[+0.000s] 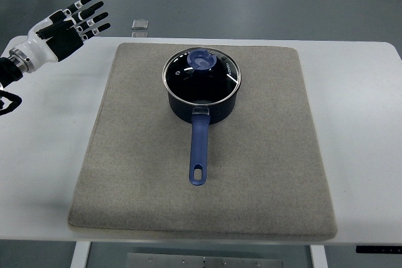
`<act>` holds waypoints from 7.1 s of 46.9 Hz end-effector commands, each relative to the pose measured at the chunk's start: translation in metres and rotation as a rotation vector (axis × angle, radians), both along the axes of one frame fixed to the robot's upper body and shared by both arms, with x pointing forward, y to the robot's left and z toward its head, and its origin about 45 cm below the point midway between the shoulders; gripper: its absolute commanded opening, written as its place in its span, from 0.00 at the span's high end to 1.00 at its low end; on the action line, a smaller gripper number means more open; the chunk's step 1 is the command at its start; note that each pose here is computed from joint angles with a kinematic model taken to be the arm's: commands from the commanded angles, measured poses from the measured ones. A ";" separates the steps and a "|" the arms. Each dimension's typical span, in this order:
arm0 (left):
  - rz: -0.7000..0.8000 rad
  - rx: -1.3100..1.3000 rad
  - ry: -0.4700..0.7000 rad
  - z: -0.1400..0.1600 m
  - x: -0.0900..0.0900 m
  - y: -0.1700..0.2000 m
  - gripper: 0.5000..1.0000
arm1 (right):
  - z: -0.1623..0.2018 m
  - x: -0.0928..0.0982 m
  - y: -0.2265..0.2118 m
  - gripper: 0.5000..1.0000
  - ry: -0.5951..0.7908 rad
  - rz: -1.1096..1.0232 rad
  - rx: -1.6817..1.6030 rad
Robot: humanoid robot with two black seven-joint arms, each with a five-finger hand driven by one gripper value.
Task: Open pot lid and place left with left hand
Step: 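Move the left hand forward toward the saucepan lid, then lower the left hand over the lid and reach for the blue knob, then close the left hand fingers around the blue lid knob, then lift the glass lid off the saucepan with the left hand, then lower the lid onto the mat beside the saucepan, nearer the left hand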
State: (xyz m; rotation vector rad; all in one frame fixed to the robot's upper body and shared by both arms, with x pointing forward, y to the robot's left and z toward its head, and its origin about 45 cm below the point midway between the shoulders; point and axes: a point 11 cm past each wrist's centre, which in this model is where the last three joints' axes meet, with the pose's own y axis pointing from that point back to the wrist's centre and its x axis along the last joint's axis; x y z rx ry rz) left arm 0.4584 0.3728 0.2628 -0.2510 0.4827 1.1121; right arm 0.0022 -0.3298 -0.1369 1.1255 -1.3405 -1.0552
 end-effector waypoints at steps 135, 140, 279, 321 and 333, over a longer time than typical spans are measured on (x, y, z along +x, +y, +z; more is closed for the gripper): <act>-0.804 1.735 -0.898 0.078 0.011 -0.245 0.02 | 0.000 0.000 0.000 0.17 0.000 0.000 -0.001; -0.810 1.736 -0.899 0.076 0.010 -0.246 0.02 | 0.000 0.000 0.000 0.17 -0.001 0.000 0.001; -0.637 1.941 -0.792 0.137 0.008 -0.115 1.00 | 0.000 0.000 0.000 0.17 -0.001 0.000 -0.001; -0.694 1.858 -0.579 0.014 -0.007 -0.073 1.00 | 0.000 0.000 0.000 0.17 0.000 0.000 -0.001; -0.682 1.852 -0.598 0.012 -0.005 -0.079 1.00 | 0.000 0.000 0.000 0.17 0.000 0.000 -0.001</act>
